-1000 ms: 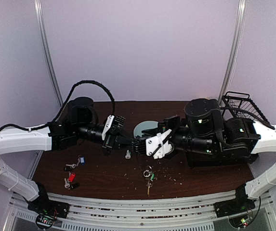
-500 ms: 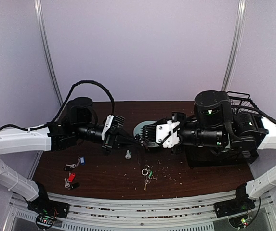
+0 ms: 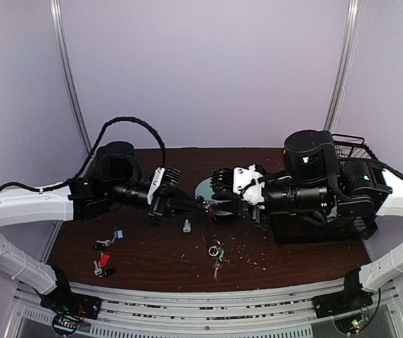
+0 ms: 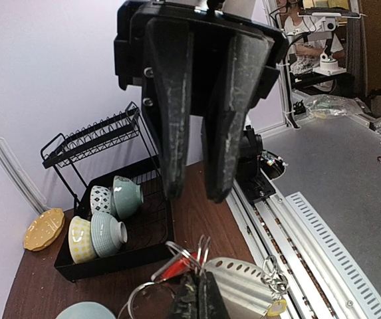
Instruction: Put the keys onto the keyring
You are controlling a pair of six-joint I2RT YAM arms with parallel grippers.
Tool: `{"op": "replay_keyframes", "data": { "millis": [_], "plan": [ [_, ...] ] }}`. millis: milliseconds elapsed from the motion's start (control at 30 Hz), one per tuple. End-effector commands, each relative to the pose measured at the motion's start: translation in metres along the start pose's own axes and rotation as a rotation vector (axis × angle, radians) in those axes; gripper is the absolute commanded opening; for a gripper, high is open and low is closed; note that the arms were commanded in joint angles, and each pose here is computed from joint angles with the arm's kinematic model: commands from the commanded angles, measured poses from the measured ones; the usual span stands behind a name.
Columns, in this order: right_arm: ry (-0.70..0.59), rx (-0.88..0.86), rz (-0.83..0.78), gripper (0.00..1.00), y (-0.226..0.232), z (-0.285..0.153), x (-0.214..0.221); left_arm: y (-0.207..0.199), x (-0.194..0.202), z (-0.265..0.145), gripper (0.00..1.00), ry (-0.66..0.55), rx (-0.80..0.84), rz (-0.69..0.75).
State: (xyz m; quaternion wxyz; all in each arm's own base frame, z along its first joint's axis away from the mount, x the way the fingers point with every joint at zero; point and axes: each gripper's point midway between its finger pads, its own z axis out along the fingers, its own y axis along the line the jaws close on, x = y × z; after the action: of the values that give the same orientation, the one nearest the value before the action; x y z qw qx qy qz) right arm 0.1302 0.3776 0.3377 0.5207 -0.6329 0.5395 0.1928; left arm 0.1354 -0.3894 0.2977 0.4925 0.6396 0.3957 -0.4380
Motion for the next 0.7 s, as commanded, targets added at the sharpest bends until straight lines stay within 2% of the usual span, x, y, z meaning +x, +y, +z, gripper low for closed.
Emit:
{"op": "replay_keyframes", "data": {
  "millis": [0, 467, 667],
  "plan": [
    [0.02, 0.003, 0.041, 0.18, 0.003, 0.007, 0.009, 0.003, -0.026, -0.006, 0.0, -0.069, -0.03, 0.073],
    [0.033, -0.002, 0.033, 0.23, 0.005, 0.019, 0.013, 0.003, -0.025, -0.006, 0.0, -0.065, -0.033, 0.074],
    [0.041, 0.012, 0.03, 0.19, 0.002, 0.023, 0.014, 0.003, -0.025, -0.006, 0.0, -0.065, -0.033, 0.074]
  ]
}}
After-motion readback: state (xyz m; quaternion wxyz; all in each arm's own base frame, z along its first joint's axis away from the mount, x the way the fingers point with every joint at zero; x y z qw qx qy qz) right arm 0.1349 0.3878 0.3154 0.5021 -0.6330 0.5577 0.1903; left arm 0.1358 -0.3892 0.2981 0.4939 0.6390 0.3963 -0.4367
